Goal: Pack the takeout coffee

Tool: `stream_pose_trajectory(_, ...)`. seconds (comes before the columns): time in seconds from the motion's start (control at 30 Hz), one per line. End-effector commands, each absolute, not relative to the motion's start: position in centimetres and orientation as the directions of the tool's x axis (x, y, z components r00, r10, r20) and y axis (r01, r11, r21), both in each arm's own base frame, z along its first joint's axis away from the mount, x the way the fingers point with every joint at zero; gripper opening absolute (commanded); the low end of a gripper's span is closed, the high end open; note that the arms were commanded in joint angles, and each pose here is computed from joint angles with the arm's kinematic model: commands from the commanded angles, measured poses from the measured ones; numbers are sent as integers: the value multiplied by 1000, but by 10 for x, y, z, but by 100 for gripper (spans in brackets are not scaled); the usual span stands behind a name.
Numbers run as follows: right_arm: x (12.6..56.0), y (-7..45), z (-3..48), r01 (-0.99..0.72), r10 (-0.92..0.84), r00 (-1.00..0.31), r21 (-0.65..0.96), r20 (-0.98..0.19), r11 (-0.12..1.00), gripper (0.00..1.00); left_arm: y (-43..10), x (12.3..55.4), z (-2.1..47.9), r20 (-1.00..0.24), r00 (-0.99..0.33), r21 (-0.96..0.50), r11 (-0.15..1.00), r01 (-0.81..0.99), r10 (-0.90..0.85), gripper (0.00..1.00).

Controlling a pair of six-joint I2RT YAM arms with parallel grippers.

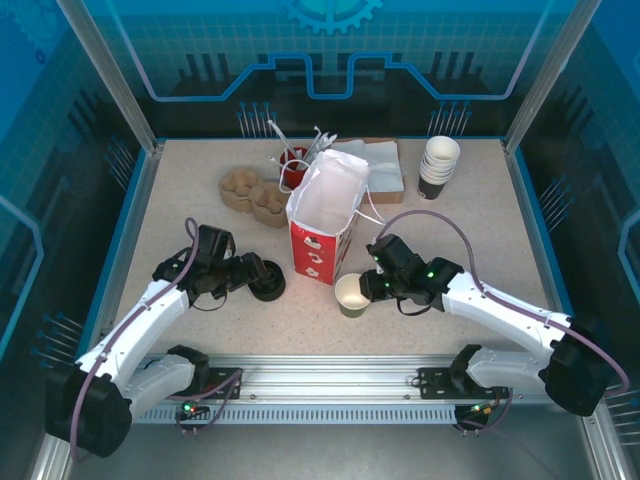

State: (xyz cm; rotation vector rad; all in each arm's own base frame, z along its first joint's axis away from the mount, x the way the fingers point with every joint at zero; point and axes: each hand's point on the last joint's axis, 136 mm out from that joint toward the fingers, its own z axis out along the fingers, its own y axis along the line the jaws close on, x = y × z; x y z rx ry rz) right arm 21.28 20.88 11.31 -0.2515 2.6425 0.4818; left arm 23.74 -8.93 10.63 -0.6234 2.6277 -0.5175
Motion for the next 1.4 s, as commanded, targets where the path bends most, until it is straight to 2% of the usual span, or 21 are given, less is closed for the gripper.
stream_pose_trajectory(0.0,213,216,121,-250,-84,-884,312,-460,917,24,-92,243,110,-301,-817,-442,831,-338,-493,81)
stream_pose_trajectory(0.43,215,230,119,-219,-20,-892,394,-452,893,23,-98,246,106,-293,-825,-437,835,-334,-483,80)
stream_pose_trajectory(0.6,216,229,118,-218,-22,-891,385,-453,897,25,-97,244,100,-292,-836,-395,855,-337,-464,77)
stream_pose_trajectory(0.67,216,226,120,-217,-26,-890,374,-455,901,28,-95,243,98,-297,-840,-376,864,-336,-455,74)
stream_pose_trajectory(0.93,217,218,128,-214,-26,-883,352,-468,911,33,-94,244,93,-302,-853,-321,888,-330,-426,52)
stream_pose_trajectory(1.1,216,211,136,-211,-22,-879,346,-477,914,38,-94,245,88,-296,-861,-287,898,-333,-414,46)
stream_pose_trajectory(1.37,213,198,154,-212,-5,-865,357,-501,910,38,-93,246,83,-295,-868,-244,910,-335,-399,39)
